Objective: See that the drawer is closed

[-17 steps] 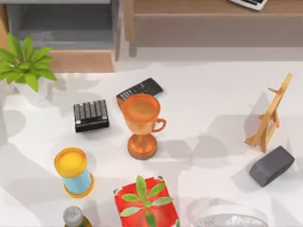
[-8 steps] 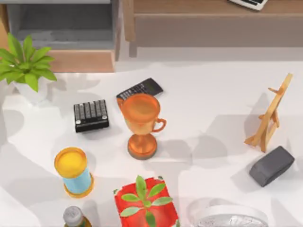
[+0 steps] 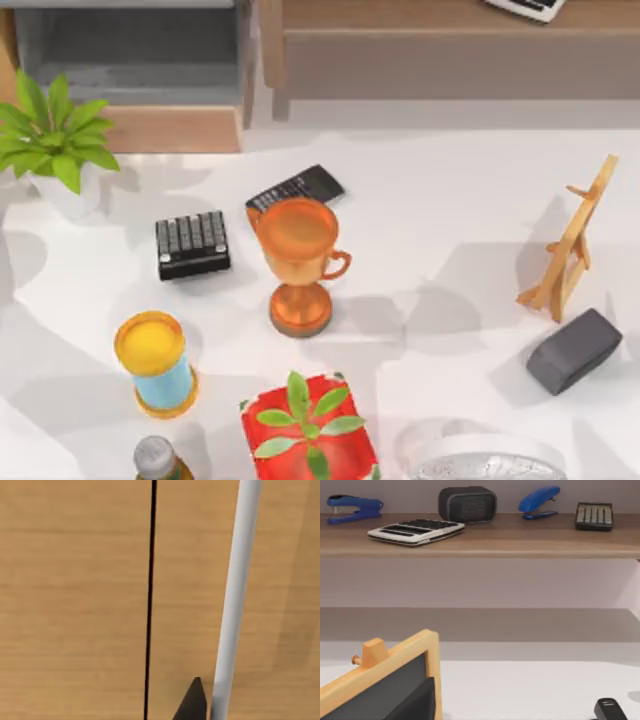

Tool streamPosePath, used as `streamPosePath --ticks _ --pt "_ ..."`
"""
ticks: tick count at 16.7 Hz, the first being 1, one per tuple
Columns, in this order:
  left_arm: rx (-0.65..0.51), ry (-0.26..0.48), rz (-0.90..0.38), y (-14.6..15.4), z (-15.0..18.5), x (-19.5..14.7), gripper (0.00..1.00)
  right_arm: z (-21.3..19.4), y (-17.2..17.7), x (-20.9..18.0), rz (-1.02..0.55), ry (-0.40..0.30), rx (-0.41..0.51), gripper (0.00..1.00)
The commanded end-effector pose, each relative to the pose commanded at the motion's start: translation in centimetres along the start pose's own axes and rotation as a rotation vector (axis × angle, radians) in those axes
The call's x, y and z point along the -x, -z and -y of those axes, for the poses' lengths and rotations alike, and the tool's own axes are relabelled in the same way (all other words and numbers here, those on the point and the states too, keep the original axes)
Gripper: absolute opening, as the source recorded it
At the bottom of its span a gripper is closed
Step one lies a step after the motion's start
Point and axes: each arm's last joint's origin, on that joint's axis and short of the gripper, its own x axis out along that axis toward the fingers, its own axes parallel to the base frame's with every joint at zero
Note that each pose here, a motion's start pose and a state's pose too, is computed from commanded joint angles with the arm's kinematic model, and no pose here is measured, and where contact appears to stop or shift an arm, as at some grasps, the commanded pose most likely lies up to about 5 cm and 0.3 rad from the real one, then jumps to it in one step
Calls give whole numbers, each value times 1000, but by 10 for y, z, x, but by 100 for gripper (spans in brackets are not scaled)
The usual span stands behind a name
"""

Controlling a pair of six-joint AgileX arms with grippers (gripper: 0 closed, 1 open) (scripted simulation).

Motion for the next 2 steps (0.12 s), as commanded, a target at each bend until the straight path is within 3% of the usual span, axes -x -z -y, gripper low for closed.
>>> streamPosePath --ticks 2 --pt "0 0 0 0 0 0 100 0 0 0 0 0 0 100"
